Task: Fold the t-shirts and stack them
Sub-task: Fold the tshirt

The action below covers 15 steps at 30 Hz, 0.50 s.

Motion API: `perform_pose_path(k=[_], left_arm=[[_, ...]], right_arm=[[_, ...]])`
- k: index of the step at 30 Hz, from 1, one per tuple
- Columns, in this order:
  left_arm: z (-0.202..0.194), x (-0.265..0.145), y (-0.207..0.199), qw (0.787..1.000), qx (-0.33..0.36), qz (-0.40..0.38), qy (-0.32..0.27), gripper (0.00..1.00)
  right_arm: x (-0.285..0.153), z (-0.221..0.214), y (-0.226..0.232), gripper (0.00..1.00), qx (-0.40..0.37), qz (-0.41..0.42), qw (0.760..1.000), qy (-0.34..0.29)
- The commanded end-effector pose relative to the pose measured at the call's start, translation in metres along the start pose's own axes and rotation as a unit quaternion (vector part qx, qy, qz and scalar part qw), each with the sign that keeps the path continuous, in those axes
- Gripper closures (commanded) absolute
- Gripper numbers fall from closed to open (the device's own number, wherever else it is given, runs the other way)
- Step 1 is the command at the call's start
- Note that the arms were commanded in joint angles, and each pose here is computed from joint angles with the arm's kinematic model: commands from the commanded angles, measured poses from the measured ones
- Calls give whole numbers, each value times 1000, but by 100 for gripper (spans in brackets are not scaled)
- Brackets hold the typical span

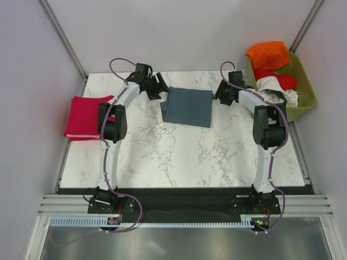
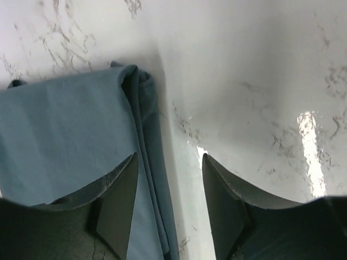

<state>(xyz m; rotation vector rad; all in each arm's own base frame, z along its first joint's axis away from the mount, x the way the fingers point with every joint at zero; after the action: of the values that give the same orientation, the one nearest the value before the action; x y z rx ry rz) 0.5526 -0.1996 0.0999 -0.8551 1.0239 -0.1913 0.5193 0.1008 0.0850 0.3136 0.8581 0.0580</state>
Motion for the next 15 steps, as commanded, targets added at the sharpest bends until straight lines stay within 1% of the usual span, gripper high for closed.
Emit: perform_pose_path(k=[1, 3, 4, 6, 8, 9, 10, 11, 13, 15], left_arm=[[7, -48, -38, 997, 63, -38, -38, 23], [3, -55, -31, 996, 75, -15, -54, 24], [-5, -66, -29, 995, 82, -7, -60, 24], [-4, -77, -22, 990, 102, 25, -90, 24], [-10, -91, -11, 987, 112, 52, -101, 25], [-7, -96, -2, 982, 121, 78, -120, 26], [-14, -97, 14, 980, 120, 107, -116, 27], [-10, -109, 16, 975, 124, 126, -137, 28], [-15, -115, 38, 966, 132, 172, -141, 30], [-20, -124, 56, 953, 143, 222, -147, 37]], right_arm=[[-30, 33, 21, 43, -29, 46, 995, -78], [-29, 19, 20, 46, -30, 53, 996, -64], [-33, 19, 23, 46, -32, 59, 995, -69], [-36, 8, 21, 46, -33, 62, 996, -63], [-38, 7, 20, 46, -31, 65, 995, -72], [-40, 0, 18, 46, -30, 65, 995, -69], [-42, 0, 19, 47, -28, 70, 994, -75], [-43, -1, 20, 49, -29, 73, 994, -78], [-46, -4, 20, 51, -28, 78, 993, -81], [-49, -5, 20, 53, -26, 79, 993, -86]])
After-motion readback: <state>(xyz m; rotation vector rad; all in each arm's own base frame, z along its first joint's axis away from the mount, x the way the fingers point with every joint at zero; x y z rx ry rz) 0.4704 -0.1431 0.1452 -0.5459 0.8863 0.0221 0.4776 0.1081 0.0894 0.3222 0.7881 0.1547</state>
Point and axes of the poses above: each gripper's point midway between its finger pads, its own x axis out along the fingers, its own y axis along the line the jaws close on, z = x × y, the point moved 4 cm from there along -x, back along the fingers, and after that the axes turned 13 degrees about -x, right-handed, at the moved point
